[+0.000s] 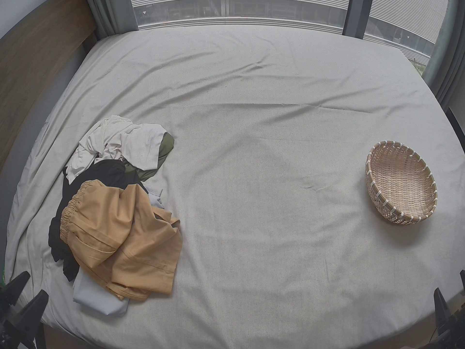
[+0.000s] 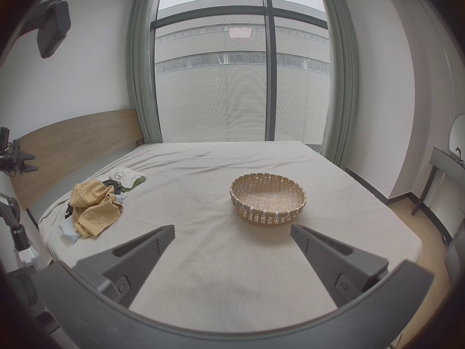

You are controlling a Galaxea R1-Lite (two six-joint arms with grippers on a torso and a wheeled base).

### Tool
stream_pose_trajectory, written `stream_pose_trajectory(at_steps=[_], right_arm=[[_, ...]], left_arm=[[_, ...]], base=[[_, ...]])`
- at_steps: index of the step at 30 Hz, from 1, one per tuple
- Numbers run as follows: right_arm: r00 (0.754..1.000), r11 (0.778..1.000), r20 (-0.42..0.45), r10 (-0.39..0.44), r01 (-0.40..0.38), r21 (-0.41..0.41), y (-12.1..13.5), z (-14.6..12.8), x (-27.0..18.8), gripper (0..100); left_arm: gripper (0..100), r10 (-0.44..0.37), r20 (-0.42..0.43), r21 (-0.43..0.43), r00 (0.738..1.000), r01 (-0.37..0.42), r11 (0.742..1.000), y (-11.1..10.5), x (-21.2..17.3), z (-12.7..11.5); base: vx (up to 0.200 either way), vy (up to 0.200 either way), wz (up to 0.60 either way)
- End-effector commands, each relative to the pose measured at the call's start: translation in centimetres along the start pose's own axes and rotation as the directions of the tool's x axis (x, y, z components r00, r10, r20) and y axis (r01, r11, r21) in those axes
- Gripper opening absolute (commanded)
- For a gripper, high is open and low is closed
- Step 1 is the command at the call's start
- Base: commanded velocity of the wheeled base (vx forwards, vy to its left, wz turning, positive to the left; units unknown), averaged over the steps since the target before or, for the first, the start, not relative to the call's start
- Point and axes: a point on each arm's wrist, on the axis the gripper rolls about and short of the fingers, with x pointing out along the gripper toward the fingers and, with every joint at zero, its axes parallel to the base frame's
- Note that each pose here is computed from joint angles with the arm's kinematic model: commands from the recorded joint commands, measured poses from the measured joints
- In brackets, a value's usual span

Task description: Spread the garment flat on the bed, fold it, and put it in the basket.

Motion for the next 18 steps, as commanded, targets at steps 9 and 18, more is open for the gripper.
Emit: stream_pose_trajectory(at_steps=[9,18], right_arm=[[1.000,1.000,-0.006,-0.001,0.001,0.000,0.0,-0.5,0.0,100],[1.000,1.000,-0.006,-0.001,0.001,0.000,0.0,-0.5,0.0,100]], left_arm=[[100,-0.054,-0.380,-0.218,0.923,-0.033,0.975,1.2,7.5,0.6],[100,-0.010,-0.522,-0.240,0.853,-0.136,0.961,3.1,12.7,-0.8]], base=[[0.000,0.000,0.00],[0.000,0.000,0.00]])
